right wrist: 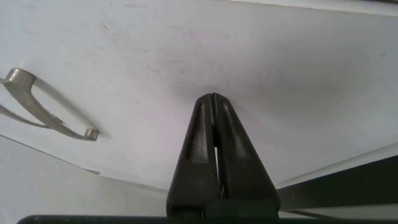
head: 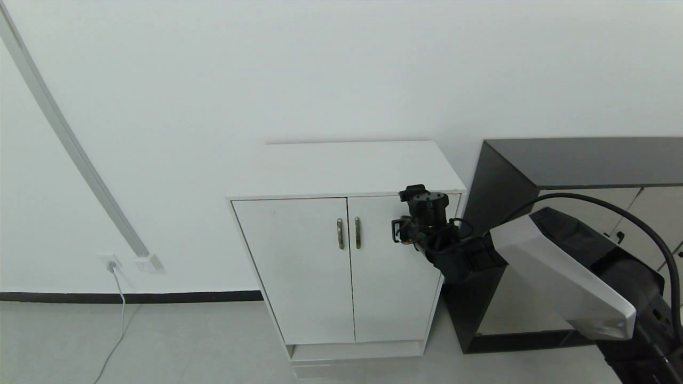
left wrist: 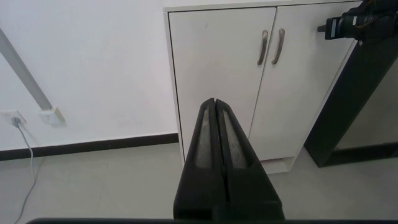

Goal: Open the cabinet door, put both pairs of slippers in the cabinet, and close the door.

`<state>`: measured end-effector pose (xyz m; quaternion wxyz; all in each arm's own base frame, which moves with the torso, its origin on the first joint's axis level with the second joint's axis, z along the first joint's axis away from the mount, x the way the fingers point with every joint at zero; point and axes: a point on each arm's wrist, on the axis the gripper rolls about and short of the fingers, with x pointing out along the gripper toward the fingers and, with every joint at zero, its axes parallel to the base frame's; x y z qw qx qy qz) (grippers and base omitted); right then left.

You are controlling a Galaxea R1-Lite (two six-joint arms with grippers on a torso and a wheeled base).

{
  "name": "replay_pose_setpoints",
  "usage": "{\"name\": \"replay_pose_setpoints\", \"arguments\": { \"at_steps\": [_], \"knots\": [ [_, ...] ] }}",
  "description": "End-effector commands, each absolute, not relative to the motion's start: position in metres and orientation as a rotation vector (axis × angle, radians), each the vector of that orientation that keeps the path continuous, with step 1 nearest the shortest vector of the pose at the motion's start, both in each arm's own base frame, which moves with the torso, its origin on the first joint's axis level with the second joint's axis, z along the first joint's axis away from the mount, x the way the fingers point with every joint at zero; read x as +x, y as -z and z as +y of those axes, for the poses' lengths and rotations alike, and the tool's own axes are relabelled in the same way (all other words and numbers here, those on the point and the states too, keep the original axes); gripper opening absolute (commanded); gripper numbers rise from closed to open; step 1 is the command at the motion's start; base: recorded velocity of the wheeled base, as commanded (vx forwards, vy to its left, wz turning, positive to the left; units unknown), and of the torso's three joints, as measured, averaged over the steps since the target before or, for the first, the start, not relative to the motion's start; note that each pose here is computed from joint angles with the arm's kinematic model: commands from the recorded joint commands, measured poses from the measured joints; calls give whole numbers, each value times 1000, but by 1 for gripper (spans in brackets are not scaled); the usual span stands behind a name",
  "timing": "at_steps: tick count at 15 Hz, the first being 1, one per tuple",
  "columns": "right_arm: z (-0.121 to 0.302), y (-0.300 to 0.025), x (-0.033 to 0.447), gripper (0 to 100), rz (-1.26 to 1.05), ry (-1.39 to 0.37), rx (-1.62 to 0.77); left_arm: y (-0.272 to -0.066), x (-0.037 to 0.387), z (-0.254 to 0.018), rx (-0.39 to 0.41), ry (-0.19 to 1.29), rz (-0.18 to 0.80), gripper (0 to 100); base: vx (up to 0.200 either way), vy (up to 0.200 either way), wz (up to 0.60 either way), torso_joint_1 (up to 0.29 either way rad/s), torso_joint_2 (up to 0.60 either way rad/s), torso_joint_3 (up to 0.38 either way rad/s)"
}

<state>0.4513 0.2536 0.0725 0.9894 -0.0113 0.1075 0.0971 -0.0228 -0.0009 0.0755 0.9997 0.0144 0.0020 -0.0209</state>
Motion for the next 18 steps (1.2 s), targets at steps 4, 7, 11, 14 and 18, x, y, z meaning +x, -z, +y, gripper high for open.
{"name": "replay_pose_setpoints", "arguments": {
  "at_steps": [4,7,11,14,18],
  "knots": [
    [255,-72,454,0,207,-196,-19,-75,-23,-1,29,41,4,0,0,0,0,0,0,0],
    [256,-73,454,0,204,-196,-19,-75,-23,-1,29,41,4,0,0,0,0,0,0,0],
    [258,-69,458,0,199,-196,-17,-75,-23,-1,29,41,4,0,0,0,0,0,0,0],
    [258,-67,459,0,199,-195,-18,-75,-23,-1,29,41,4,0,0,0,0,0,0,0],
    [258,-70,455,0,200,-192,-17,-75,-23,-1,29,41,4,0,0,0,0,0,0,0]
  ]
}}
